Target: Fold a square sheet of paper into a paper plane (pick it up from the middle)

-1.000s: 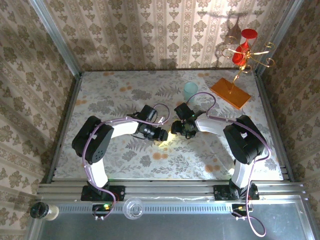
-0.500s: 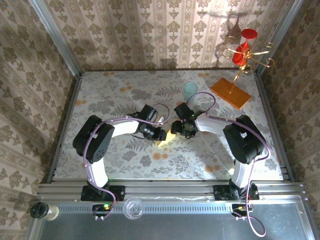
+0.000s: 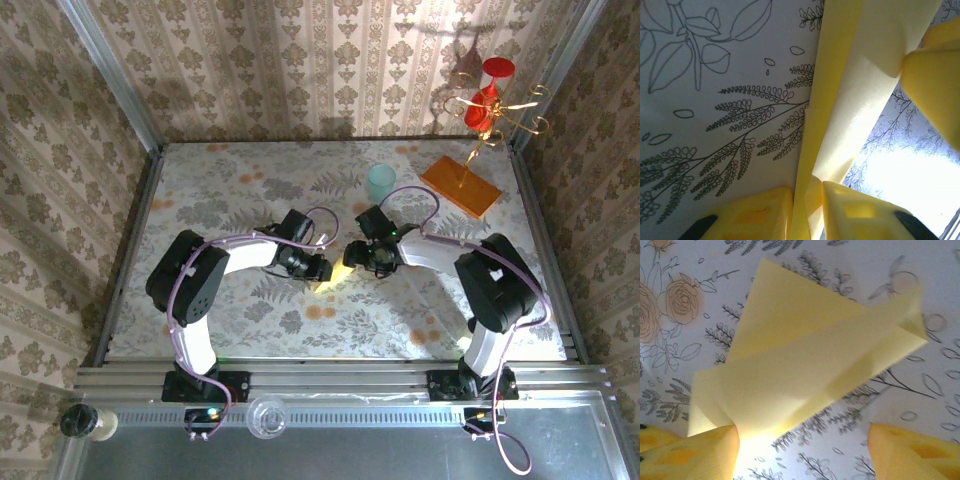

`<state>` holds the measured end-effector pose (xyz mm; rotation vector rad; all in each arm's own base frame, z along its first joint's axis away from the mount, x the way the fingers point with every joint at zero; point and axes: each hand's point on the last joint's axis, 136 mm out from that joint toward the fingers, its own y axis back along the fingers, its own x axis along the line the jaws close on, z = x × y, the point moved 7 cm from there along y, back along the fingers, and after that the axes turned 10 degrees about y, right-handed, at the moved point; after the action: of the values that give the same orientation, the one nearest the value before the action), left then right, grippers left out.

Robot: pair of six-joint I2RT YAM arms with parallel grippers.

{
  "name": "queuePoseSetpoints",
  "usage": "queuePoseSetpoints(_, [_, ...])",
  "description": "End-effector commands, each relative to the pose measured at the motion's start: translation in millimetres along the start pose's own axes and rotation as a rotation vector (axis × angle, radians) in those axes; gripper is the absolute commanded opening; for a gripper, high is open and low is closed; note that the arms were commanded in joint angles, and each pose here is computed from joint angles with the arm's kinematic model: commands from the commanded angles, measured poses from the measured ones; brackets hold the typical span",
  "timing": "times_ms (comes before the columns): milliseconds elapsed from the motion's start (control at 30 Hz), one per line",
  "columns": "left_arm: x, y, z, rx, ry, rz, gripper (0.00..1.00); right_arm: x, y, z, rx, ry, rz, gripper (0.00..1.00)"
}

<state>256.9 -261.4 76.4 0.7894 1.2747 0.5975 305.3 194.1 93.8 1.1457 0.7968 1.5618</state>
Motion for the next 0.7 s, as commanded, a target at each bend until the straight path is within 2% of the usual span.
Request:
queuePoseSetpoints(0, [23.5, -23.8, -21.3, 0.085, 0.024, 0.095, 0.25, 3.6, 23.5, 4.5, -0.073, -0.007, 0.066, 0.70])
queuePoseSetpoints(133, [23.5, -23.5, -21.3, 0.082, 0.023, 0.101, 0.25, 10.6, 32.3, -3.0, -0.098, -0.019, 0.179, 0.66])
queuePoseSetpoints(300, [23.7, -24.5, -21.2, 0.084, 0.023, 0.103, 0.25, 29.6, 25.4, -9.1, -0.087, -0.046, 0.328, 0.46])
queuePoseSetpoints(500, [23.2, -23.2, -21.2, 0.081, 0.022, 0.106, 0.25, 43.0, 8.6, -6.1, -0.071, -0.084, 0.407, 0.27])
queuePoseSetpoints(667, [23.9, -24.0, -21.3, 0.081, 0.023, 0.108, 0.25, 43.1, -3.9, -2.7, -0.067, -0.110, 0.400, 0.19])
